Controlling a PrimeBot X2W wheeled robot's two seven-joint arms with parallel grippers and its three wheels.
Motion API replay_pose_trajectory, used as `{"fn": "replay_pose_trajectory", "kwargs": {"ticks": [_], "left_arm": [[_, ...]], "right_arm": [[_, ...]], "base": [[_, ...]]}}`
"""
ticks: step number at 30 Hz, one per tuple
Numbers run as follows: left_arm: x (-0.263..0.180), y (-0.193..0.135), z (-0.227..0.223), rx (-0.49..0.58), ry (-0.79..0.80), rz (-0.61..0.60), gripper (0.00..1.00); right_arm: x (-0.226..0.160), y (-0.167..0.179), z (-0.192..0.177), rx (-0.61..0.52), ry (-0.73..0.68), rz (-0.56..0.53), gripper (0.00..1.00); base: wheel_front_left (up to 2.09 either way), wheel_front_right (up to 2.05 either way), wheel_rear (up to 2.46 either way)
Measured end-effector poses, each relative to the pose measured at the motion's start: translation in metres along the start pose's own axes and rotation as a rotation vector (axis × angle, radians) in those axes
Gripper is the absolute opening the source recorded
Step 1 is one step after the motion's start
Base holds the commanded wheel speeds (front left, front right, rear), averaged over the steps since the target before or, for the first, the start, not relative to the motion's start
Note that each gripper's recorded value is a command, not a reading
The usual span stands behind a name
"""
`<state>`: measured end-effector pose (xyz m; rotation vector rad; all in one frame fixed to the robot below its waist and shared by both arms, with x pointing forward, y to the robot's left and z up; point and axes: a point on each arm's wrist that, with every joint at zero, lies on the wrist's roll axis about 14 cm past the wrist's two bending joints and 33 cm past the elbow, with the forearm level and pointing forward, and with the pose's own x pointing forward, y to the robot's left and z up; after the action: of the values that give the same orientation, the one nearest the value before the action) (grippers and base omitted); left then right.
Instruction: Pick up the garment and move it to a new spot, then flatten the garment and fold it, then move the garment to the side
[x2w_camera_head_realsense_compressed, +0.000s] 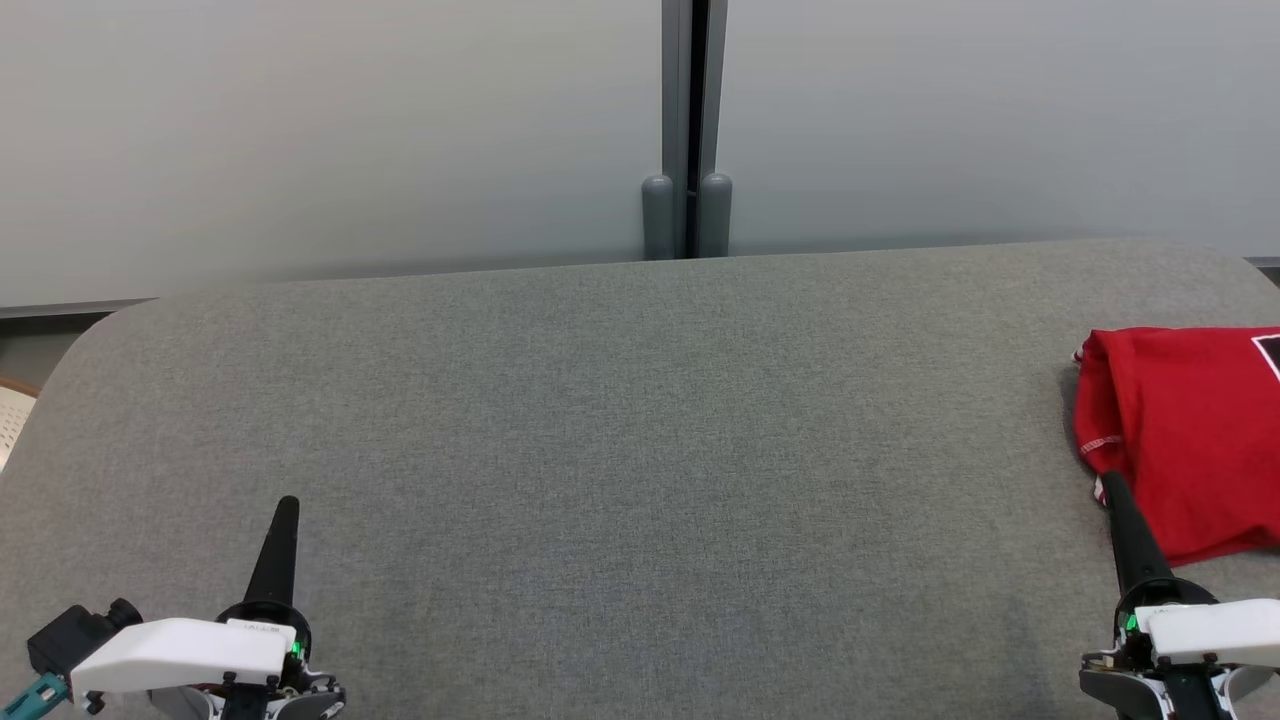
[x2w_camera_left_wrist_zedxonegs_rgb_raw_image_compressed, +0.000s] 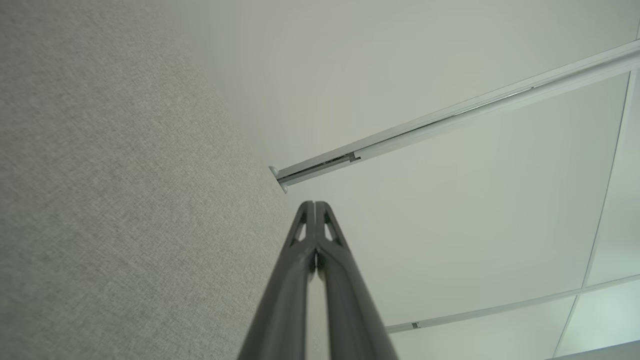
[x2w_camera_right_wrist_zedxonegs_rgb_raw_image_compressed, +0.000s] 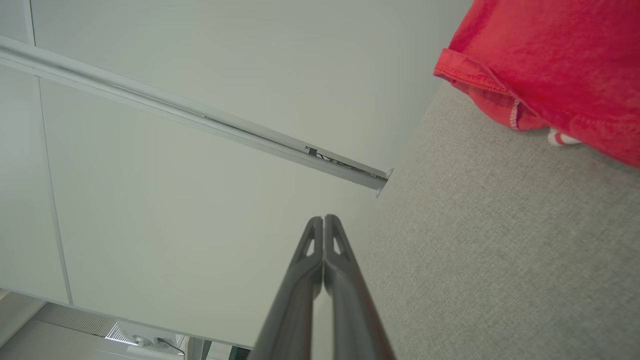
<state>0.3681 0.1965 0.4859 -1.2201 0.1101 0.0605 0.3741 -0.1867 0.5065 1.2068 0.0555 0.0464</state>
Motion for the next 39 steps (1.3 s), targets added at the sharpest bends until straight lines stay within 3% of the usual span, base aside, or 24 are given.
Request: {"fn": "replay_pose_trajectory", "kwargs": {"ticks": [39], "left_arm": [[0.015,-0.015,0.008,-0.309,-0.026,-0.086,0.0]], "right_arm": [[0.011,-0.007,0.011,0.321,-0.06,-0.006,0.0]], "base": [[0.0,0.0,0.0]]}}
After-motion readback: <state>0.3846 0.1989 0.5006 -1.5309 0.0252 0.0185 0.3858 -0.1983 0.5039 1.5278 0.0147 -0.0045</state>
